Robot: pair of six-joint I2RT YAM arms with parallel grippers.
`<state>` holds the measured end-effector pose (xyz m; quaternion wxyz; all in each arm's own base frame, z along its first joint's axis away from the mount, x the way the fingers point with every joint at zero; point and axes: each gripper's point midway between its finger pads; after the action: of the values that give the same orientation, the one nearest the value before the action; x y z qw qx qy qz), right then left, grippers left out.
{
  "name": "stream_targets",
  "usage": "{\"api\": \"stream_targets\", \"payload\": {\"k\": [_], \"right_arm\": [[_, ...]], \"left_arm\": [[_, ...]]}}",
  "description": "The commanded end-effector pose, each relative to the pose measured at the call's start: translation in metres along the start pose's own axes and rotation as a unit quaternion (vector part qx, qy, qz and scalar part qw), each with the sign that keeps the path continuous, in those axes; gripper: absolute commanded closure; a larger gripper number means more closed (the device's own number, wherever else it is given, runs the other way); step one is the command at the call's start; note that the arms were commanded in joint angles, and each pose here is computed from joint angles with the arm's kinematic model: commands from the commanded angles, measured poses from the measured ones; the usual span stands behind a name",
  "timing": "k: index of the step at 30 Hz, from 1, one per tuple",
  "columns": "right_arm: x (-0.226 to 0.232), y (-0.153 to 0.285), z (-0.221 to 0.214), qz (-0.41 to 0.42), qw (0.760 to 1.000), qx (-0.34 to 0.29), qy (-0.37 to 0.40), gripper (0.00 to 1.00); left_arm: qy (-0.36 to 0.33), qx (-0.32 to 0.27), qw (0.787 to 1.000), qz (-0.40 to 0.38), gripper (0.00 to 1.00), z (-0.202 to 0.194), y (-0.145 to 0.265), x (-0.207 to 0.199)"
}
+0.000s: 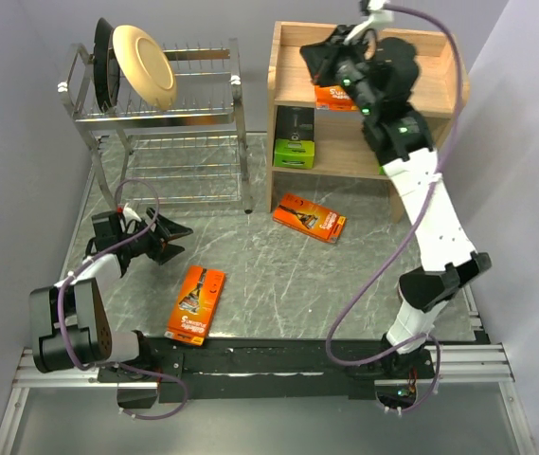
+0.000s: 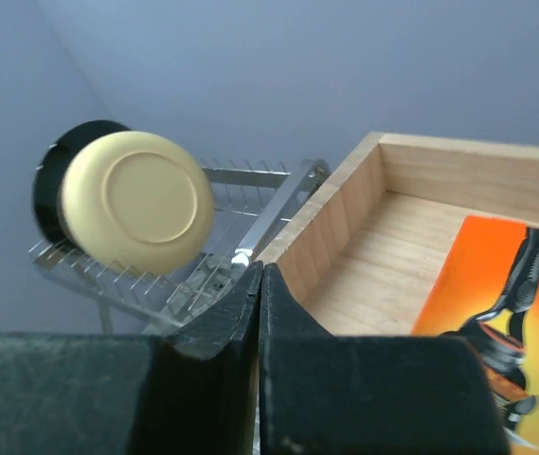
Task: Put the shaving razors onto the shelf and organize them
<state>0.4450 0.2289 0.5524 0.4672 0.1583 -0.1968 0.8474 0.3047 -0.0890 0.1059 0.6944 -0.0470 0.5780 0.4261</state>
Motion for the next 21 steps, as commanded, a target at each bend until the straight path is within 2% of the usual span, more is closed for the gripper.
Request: {"api": "stream_targets", "payload": {"k": [1,5,12,16,21], "right_arm": [[-0.029,-0.011,-0.002,-0.117,0.992,-0.036,0.035,1.0],[-0.035,-0.018,-0.021,-0.141,0.988,-0.023,0.051,1.0],[-0.059,-0.028,-0.061,-0.189,0.982,0.007,0.019,1.0],[-0.091,-0.024,-0.059,-0.268,0.963,-0.025,0.005,1.0],[-0.127,-0.021,-0.055,-0.308,0.951,-0.035,-0.006,1.0]], "left_arm": [[-0.012,-0.032,0.999,-0.003,0.16,0.006,0.006,-0.004],[-0.009,-0.042,0.999,-0.002,0.15,0.006,0.01,-0.004],[0.0,-0.052,0.999,0.0,0.14,0.006,0.012,-0.003],[0.0,-0.053,0.999,0.0,0.14,0.006,0.012,-0.002],[-0.001,-0.056,0.998,0.002,0.14,0.006,0.014,-0.002]]}}
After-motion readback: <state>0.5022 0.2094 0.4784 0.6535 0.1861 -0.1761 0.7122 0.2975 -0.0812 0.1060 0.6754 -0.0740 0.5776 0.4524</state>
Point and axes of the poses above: each gripper's point midway between its finger pads, its own y axis back along the fingers, its own x axis along the line the jaws close on, z = x × y, and after that the axes turned 11 degrees about -y, right-handed
